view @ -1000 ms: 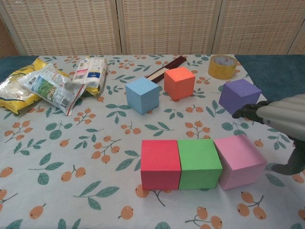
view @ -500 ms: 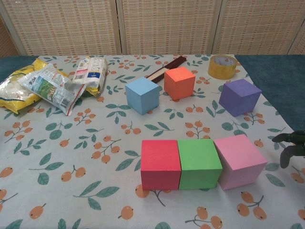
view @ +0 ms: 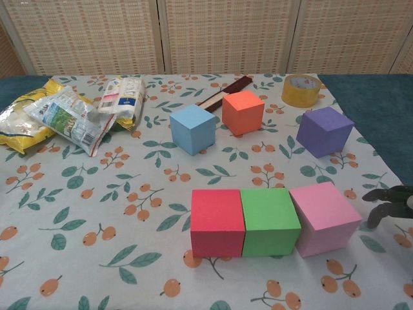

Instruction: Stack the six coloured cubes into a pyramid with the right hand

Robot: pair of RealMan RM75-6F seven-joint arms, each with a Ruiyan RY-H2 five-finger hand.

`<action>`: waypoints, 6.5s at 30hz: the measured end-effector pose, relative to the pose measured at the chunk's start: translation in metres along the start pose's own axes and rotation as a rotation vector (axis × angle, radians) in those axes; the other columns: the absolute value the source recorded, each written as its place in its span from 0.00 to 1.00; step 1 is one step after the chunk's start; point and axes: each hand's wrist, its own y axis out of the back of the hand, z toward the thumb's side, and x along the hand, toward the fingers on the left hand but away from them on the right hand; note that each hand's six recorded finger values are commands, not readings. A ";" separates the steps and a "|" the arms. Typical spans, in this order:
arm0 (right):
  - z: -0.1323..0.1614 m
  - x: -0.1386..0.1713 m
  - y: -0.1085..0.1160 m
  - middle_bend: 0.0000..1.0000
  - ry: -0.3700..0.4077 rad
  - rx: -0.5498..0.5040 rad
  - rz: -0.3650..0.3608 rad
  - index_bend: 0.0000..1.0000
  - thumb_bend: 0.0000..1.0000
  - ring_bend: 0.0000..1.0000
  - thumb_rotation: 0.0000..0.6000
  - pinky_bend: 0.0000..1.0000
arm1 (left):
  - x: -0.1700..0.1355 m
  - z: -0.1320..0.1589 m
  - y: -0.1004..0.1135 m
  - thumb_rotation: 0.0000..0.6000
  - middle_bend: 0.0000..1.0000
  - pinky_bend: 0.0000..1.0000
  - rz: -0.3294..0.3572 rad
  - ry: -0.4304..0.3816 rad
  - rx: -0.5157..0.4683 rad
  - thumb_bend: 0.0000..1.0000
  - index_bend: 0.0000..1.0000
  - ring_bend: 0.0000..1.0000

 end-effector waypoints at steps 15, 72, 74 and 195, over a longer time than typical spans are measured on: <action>0.012 0.002 -0.003 0.00 0.050 -0.047 0.033 0.16 0.15 0.00 1.00 0.22 | 0.000 0.000 -0.001 1.00 0.05 0.10 -0.006 0.001 -0.001 0.40 0.00 0.01; 0.037 -0.109 0.195 0.00 0.069 0.082 -0.402 0.00 0.15 0.00 1.00 0.11 | 0.009 -0.009 -0.011 1.00 0.05 0.10 -0.013 0.075 0.062 0.41 0.00 0.01; 0.057 -0.132 0.202 0.00 0.069 0.115 -0.399 0.00 0.13 0.00 1.00 0.09 | 0.012 -0.009 -0.014 1.00 0.05 0.10 -0.022 0.070 0.065 0.41 0.00 0.01; 0.150 -0.037 0.177 0.34 0.037 -0.143 -0.018 0.93 0.22 0.15 1.00 0.38 | 0.013 -0.016 -0.014 1.00 0.05 0.10 -0.024 0.123 0.085 0.41 0.00 0.01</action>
